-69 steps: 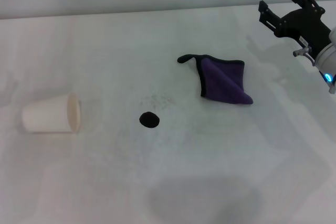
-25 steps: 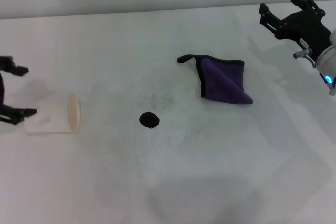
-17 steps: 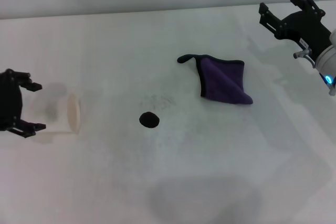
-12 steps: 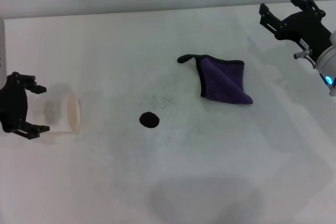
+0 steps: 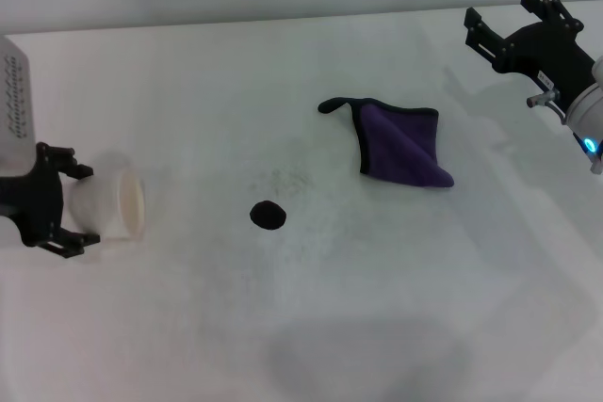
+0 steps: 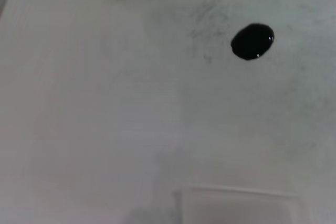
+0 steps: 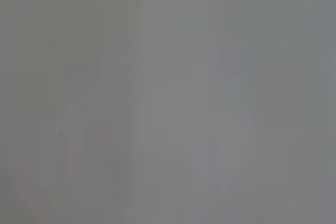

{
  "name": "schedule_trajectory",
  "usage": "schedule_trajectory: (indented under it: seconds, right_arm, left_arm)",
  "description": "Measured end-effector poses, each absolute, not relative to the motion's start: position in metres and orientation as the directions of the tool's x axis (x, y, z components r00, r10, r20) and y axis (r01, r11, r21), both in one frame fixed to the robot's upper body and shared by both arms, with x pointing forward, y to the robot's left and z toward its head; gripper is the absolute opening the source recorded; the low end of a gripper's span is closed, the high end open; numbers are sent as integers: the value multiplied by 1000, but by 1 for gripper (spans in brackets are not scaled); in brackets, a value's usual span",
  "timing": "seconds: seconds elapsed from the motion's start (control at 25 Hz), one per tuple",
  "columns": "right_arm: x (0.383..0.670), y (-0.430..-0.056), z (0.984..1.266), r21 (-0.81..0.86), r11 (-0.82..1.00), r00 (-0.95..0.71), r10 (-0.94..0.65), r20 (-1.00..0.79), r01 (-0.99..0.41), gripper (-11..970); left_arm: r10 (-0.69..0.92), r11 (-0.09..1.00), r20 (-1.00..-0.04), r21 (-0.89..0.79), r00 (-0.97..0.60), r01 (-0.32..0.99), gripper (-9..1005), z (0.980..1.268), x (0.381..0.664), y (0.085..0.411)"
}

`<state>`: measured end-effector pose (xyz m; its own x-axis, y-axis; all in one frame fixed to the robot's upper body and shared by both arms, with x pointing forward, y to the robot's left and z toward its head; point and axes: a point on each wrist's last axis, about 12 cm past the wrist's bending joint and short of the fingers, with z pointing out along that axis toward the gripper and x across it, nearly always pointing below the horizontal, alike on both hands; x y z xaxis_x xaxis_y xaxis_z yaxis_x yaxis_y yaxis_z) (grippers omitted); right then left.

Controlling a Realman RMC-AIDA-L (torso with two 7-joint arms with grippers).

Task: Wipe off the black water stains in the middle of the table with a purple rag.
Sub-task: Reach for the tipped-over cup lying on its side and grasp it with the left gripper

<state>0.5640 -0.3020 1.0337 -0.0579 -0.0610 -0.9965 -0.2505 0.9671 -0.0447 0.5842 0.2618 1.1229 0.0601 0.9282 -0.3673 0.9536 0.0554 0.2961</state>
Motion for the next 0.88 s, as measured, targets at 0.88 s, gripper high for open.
schedule_trajectory:
  seconds: [0.88]
  right_arm:
    - [564, -302, 1034, -44, 967, -54, -59, -997, -249, 874]
  left_arm:
    - [932, 69, -358, 306, 47, 949, 864, 1104, 589, 258]
